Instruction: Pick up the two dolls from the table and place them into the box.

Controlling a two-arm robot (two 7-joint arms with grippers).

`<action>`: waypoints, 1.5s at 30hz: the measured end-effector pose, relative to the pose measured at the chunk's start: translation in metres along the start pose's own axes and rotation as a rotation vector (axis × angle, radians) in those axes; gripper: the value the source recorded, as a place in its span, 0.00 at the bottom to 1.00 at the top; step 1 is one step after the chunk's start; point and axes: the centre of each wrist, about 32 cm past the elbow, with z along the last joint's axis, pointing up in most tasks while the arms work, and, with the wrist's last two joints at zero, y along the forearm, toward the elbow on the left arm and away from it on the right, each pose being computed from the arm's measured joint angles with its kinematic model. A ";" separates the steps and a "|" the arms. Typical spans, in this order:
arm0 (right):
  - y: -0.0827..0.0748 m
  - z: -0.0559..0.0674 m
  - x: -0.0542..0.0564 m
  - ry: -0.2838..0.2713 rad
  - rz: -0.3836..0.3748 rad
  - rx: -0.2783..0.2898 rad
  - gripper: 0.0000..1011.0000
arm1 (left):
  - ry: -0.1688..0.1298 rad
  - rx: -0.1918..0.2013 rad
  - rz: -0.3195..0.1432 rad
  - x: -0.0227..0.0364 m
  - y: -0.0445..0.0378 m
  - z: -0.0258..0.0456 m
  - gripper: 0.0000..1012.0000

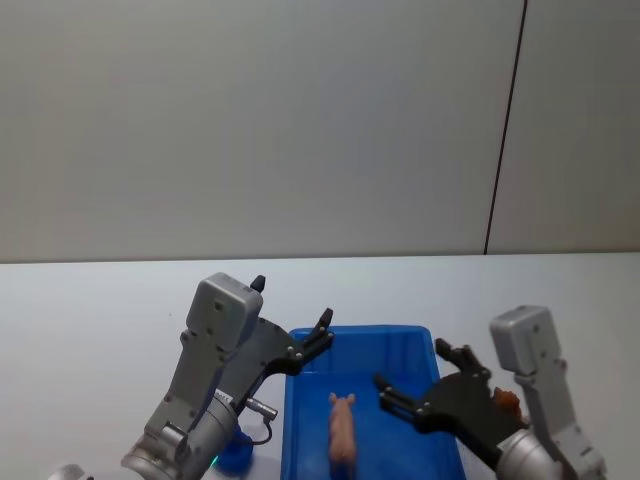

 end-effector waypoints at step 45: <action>-0.047 -0.038 0.020 0.019 -0.272 -0.229 0.97 | 0.000 0.000 0.000 0.0000 0.0000 0.0000 0.99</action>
